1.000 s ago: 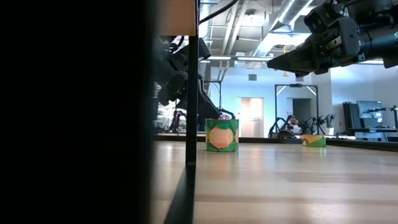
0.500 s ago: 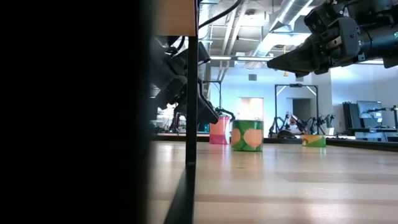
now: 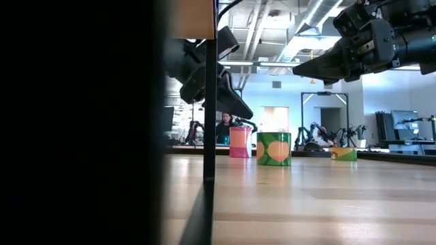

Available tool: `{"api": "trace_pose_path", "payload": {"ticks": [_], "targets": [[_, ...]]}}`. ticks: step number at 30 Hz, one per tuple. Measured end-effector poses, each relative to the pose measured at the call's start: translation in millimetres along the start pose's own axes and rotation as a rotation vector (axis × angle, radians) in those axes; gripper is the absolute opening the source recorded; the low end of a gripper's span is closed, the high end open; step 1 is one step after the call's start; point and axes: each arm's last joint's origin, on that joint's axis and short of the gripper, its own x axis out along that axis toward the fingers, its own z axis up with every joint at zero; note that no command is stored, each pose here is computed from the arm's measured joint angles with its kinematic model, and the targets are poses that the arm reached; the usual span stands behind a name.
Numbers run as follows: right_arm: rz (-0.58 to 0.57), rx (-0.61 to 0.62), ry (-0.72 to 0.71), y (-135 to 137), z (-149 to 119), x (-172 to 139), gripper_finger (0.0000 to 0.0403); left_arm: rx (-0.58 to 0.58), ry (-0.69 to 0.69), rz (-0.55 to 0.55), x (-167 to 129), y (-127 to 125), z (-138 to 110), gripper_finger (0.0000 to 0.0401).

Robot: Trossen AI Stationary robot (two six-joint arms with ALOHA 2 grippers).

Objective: Pick and place cans onto a shelf
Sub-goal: Put the canned peaches on the shelf

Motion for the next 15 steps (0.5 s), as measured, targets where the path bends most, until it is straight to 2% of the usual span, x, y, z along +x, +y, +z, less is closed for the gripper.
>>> {"api": "trace_pose_path", "payload": {"ticks": [7,12,15], "targets": [[0.011,0.001,-0.001,0.3,0.0,0.0,0.0011,-0.088,-0.006,-0.008,0.9,13.4,-2.6,0.0111],[0.011,0.002,0.014,0.3,-1.4,0.0,0.0011,-0.086,-0.008,-0.016,0.9,14.1,-2.8,0.0111],[-0.006,0.004,0.084,-0.1,-8.3,-0.3,0.0011,-0.082,-0.008,-0.016,0.9,14.1,-2.8,0.0111]]}}
